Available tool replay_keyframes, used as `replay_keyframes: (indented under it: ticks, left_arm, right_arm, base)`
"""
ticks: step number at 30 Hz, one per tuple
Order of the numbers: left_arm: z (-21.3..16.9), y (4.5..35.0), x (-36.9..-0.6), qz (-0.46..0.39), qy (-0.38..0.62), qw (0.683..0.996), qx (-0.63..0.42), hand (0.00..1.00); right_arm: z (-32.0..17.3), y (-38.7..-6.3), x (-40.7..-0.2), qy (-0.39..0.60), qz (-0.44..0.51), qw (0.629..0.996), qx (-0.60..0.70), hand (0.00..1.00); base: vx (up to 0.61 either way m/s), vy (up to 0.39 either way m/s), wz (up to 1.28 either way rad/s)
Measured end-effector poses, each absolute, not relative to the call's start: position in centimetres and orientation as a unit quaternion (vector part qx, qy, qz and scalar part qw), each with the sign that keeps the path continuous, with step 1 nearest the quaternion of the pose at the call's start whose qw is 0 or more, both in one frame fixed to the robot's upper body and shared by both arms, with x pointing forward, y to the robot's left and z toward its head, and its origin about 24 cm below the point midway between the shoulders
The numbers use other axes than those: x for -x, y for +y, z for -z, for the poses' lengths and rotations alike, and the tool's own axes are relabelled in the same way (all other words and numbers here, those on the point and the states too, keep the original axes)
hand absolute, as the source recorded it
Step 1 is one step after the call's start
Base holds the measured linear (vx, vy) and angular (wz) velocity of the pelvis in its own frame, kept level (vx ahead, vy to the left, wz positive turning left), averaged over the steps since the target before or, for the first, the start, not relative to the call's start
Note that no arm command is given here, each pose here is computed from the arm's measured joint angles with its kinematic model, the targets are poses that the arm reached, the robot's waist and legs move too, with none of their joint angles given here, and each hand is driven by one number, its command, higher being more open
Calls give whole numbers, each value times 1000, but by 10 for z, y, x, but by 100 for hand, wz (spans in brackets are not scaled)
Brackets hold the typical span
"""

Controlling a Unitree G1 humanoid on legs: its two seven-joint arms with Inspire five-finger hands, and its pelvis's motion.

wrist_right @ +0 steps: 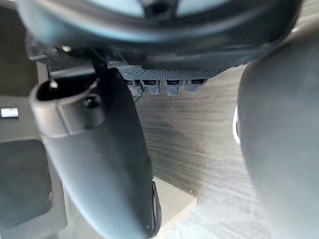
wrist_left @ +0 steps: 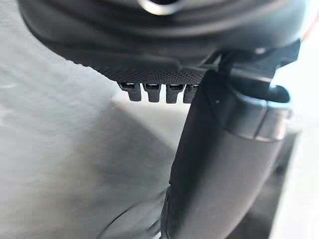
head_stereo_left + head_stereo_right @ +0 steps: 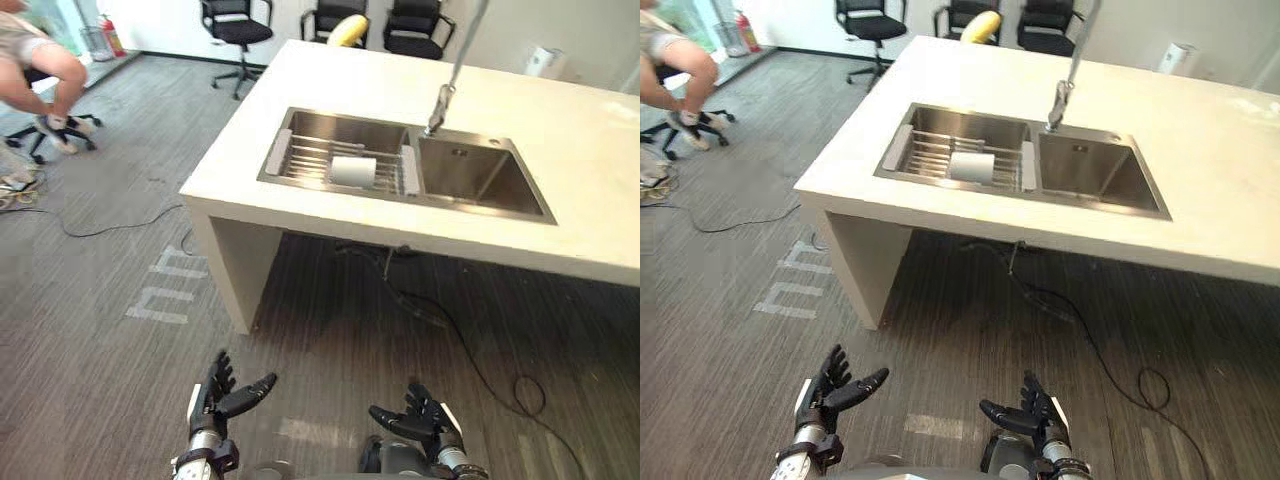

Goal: Walk over to the sink, pick up the cup, carry it to the dishwasher, place the cup inside the dishwasher, then close the dishwasher door

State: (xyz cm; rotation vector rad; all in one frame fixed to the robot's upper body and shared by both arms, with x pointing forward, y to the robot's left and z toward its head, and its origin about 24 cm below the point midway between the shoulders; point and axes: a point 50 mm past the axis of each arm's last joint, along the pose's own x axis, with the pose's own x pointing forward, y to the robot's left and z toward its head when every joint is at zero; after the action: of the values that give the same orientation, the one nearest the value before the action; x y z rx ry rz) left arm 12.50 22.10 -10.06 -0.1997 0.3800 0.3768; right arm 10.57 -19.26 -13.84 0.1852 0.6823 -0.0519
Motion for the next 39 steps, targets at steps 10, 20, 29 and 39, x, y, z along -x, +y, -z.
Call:
replay_keyframes:
  ticks: [10, 20, 29, 39]
  left_arm:
    - [-13, 210, -172, -140, -119, 975, 125, 100]
    - [-51, 183, -179, -54, -185, 971, 143, 100]
    - [-54, 166, -178, -15, -162, 978, 129, 100]
    - [-48, 161, -196, -25, -142, 981, 131, 100]
  right_arm:
    - [132, -224, -104, 339, 59, 937, -57, 100]
    - [135, -212, -94, 359, 38, 932, -40, 100]
    - [138, -191, -88, 358, 18, 932, -61, 100]
    - [139, -210, -88, 363, 53, 929, -57, 100]
  base:
    - [259, -182, 19]
    - [240, 140, -25]
    - [239, 84, -29]
    - [294, -180, 24]
